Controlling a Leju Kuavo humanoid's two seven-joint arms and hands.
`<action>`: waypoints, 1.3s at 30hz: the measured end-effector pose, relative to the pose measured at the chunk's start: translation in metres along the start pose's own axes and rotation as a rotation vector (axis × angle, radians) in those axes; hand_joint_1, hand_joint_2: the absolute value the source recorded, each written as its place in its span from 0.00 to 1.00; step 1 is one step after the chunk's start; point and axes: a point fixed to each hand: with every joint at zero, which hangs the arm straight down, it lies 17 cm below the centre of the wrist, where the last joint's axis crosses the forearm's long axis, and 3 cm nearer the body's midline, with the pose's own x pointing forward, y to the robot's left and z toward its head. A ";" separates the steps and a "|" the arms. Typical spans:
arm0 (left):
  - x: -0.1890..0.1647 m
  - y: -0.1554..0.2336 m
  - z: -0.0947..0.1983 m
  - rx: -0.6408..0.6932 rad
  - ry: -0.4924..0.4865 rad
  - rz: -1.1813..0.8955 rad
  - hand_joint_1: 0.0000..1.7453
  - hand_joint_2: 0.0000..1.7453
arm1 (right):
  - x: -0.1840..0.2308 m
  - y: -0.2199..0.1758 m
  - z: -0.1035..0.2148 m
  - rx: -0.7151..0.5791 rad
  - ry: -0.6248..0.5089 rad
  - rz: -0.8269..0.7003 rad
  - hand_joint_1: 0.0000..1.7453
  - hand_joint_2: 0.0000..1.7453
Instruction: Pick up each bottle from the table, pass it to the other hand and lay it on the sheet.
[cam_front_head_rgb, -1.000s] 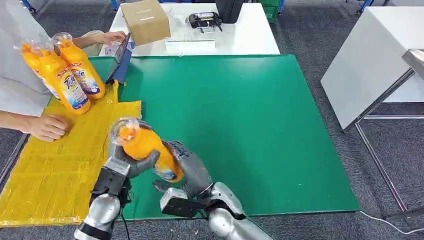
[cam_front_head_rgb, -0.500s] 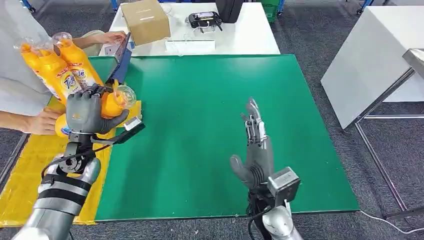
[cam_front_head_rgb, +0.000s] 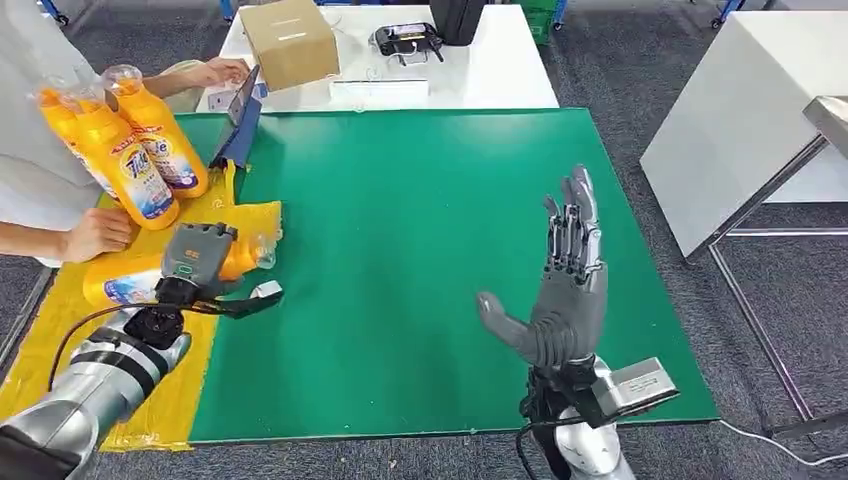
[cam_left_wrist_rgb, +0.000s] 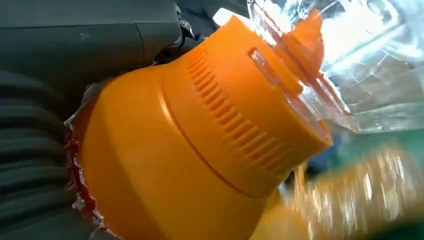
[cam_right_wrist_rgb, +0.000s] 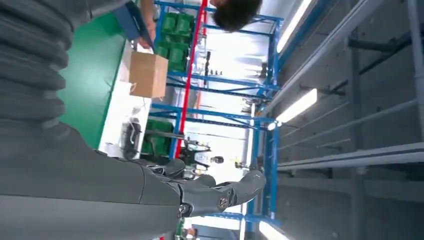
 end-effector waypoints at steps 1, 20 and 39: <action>0.003 -0.011 0.005 -0.036 -0.010 0.002 1.00 1.00 | 0.001 0.000 -0.001 0.001 -0.004 0.008 0.00 1.00; -0.012 0.003 0.026 0.101 0.183 0.461 0.00 1.00 | -0.017 -0.006 0.011 0.007 0.047 0.106 0.00 1.00; -0.046 0.166 0.089 0.698 0.198 0.716 0.00 1.00 | -0.032 -0.026 0.044 -0.027 0.126 0.201 0.00 1.00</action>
